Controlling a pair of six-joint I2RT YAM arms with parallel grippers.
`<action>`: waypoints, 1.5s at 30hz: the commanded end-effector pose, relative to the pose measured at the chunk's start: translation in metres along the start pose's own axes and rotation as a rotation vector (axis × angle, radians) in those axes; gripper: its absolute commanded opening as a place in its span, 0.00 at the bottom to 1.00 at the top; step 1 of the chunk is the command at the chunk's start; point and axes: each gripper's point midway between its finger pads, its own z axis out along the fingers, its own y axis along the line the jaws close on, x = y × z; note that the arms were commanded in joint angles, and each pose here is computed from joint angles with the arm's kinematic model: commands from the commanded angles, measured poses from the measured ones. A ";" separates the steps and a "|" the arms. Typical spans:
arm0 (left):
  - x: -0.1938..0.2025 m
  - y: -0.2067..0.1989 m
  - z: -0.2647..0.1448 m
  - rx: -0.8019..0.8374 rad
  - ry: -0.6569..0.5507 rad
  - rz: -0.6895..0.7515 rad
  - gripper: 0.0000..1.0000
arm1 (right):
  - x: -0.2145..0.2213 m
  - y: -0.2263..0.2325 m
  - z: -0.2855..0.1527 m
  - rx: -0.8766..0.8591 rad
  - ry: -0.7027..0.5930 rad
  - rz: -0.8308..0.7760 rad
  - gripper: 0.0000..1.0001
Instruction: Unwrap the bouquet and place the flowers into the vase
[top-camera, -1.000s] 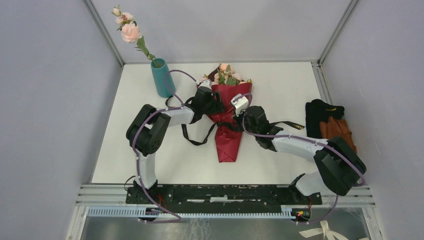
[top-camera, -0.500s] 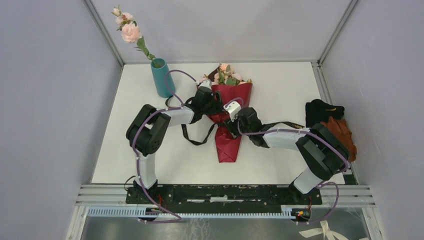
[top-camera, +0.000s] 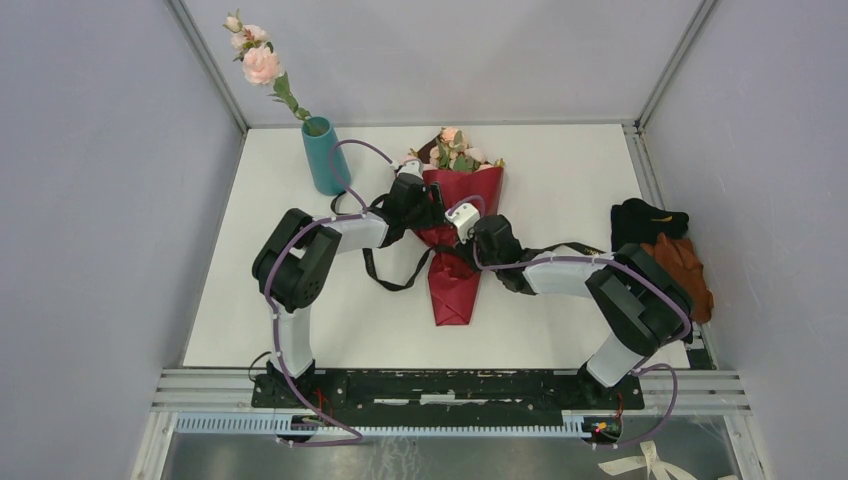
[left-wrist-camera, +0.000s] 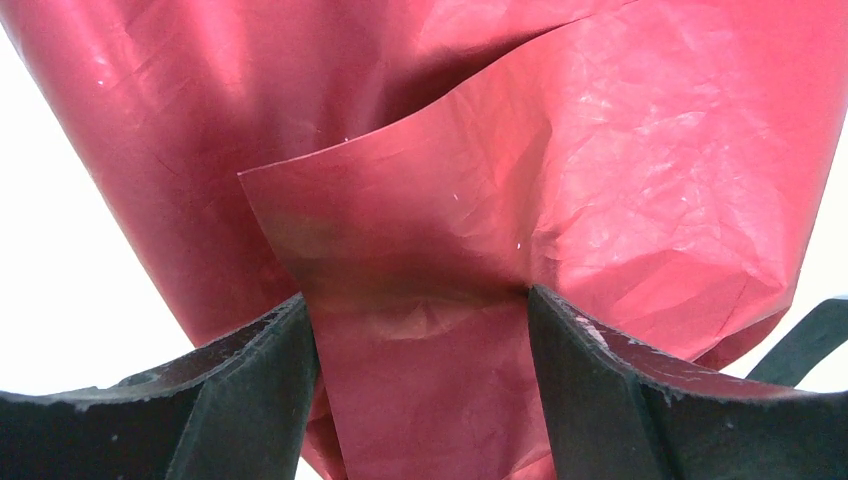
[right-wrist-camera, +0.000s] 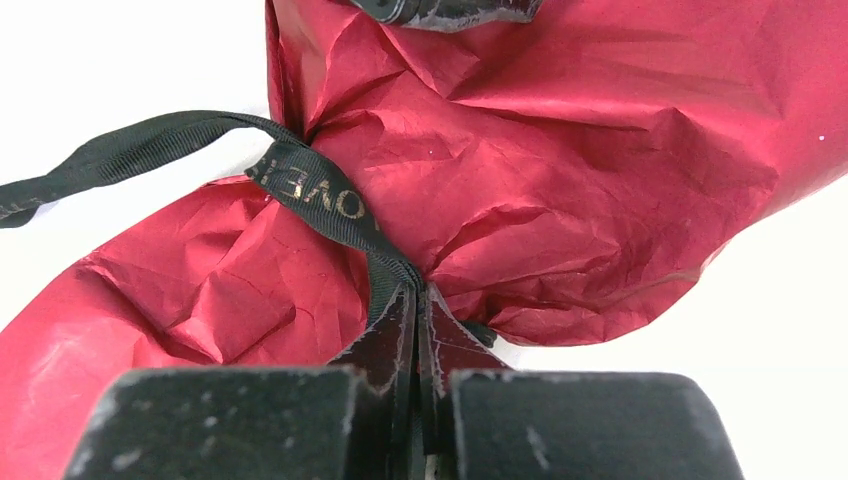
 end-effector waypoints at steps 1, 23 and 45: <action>-0.009 -0.005 -0.003 0.004 -0.018 0.027 0.79 | -0.036 -0.003 -0.009 0.014 -0.097 0.013 0.00; -0.015 -0.007 0.002 0.003 -0.019 0.023 0.80 | -0.104 -0.051 -0.114 0.229 -0.346 0.060 0.00; -0.036 -0.021 -0.027 0.050 -0.067 0.018 0.80 | -0.255 -0.180 -0.329 0.644 -0.663 0.122 0.00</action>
